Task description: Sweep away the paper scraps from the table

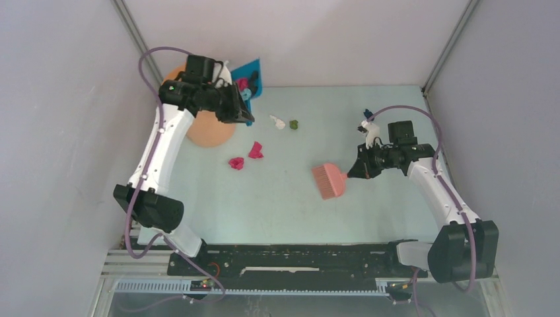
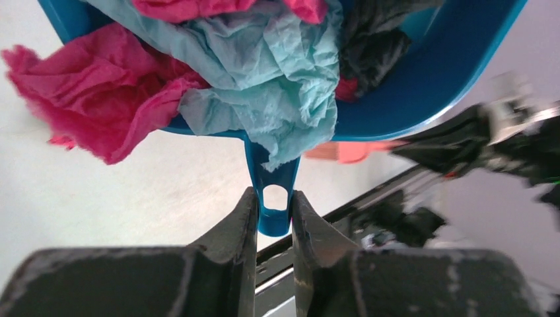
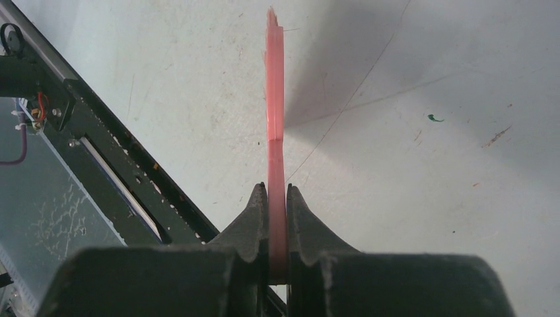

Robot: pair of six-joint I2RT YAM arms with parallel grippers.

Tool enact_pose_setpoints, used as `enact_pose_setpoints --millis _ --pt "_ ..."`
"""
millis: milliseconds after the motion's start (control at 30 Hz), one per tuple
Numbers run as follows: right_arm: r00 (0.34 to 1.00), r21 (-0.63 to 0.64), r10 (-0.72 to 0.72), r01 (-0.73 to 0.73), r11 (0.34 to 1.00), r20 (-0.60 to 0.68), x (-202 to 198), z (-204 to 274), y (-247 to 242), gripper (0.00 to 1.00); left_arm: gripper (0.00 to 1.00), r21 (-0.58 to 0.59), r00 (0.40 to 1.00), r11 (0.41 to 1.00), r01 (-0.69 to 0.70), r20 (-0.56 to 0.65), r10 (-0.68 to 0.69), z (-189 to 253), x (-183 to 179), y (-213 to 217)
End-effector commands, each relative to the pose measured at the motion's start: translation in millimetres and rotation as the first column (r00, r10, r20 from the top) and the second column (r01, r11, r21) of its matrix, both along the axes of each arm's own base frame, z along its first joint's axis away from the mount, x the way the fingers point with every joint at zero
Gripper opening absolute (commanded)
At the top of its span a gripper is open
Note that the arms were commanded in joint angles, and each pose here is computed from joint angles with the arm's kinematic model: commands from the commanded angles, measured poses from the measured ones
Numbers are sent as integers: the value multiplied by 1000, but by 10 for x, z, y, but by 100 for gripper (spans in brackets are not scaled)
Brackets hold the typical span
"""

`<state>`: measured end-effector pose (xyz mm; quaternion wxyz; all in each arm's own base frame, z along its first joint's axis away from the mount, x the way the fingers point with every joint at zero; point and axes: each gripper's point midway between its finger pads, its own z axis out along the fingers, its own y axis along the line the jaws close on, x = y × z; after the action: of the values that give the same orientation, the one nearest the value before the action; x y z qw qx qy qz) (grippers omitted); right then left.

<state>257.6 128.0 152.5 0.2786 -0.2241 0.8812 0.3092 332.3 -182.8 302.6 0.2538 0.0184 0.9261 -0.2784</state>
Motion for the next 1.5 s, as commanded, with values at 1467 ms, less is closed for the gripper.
enact_pose_setpoints --millis 1467 --pt "997 112 -32 25 993 68 102 181 -175 0 0 -434 981 891 -133 69 180 409 -81 255"
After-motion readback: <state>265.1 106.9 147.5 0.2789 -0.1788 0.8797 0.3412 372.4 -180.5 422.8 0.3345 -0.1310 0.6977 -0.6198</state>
